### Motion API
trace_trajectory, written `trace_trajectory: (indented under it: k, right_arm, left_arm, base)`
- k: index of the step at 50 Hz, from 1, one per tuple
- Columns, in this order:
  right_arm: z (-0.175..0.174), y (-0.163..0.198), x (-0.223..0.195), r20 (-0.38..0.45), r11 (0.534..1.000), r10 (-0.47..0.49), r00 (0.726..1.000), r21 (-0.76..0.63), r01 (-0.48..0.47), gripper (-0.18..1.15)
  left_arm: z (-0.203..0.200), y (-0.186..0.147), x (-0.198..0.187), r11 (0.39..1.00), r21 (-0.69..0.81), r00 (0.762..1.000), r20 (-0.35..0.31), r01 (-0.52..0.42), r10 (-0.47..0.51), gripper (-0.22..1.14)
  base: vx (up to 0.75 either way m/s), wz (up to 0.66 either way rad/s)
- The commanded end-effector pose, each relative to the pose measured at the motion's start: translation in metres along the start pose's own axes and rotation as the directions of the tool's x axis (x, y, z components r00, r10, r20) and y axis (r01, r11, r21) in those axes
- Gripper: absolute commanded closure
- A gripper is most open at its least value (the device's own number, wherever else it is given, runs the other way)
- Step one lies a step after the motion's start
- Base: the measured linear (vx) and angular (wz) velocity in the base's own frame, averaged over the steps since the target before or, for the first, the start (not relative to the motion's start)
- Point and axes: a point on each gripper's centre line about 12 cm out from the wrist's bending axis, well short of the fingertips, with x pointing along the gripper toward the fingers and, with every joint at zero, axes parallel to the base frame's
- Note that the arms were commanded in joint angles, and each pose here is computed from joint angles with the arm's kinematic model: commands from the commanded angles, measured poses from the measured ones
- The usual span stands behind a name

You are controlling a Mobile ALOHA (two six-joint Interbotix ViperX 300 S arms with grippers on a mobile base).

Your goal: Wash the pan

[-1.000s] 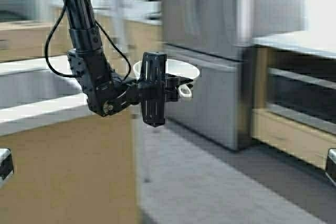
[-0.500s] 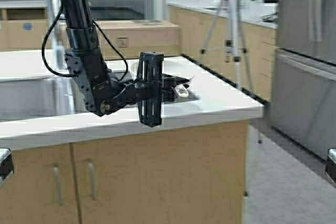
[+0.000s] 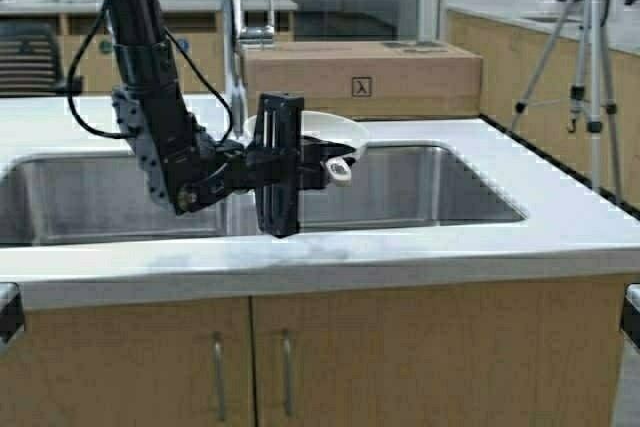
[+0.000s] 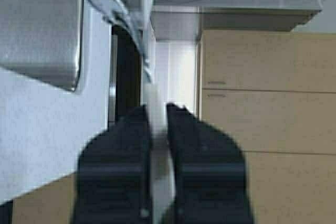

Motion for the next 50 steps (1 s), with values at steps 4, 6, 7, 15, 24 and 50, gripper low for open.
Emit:
trace_trajectory:
  k: [4,6,7,15,24,50]
  right_arm:
    - [0.005,0.000,0.001,0.014,1.000,-0.001,1.000,0.001,0.001,0.91]
    - [0.005,0.000,0.001,0.014,1.000,-0.001,1.000,0.001,0.001,0.91]
    - [0.005,0.000,0.001,0.014,1.000,-0.002,1.000,0.003,0.002,0.91]
    - [0.004,0.000,0.001,0.012,1.000,-0.002,1.000,0.003,0.002,0.91]
    - [0.002,0.000,0.001,0.008,1.000,-0.002,1.000,0.005,0.002,0.91]
    - [0.002,0.000,0.001,0.008,0.999,-0.002,1.000,0.035,0.002,0.91]
  left_arm:
    - [0.022,-0.033,-0.003,0.997,0.023,0.997,0.035,0.074,-0.075,0.89]
    - [0.027,-0.032,-0.005,0.998,0.023,0.997,0.043,0.066,-0.067,0.89]
    - [0.030,-0.032,-0.007,0.998,0.024,0.997,0.048,0.062,-0.063,0.89]
    - [0.049,-0.027,-0.019,1.000,0.016,0.997,0.073,0.026,-0.027,0.89]
    - [0.053,-0.016,-0.023,1.000,0.008,0.996,0.083,-0.026,0.025,0.89]
    - [0.048,-0.008,-0.034,0.998,-0.015,0.997,0.057,-0.054,0.055,0.89]
  base:
    - [0.17,0.18]
    - [0.16,0.17]
    - [0.16,0.17]
    - [0.15,0.17]
    - [0.17,0.18]
    - [0.18,0.21]
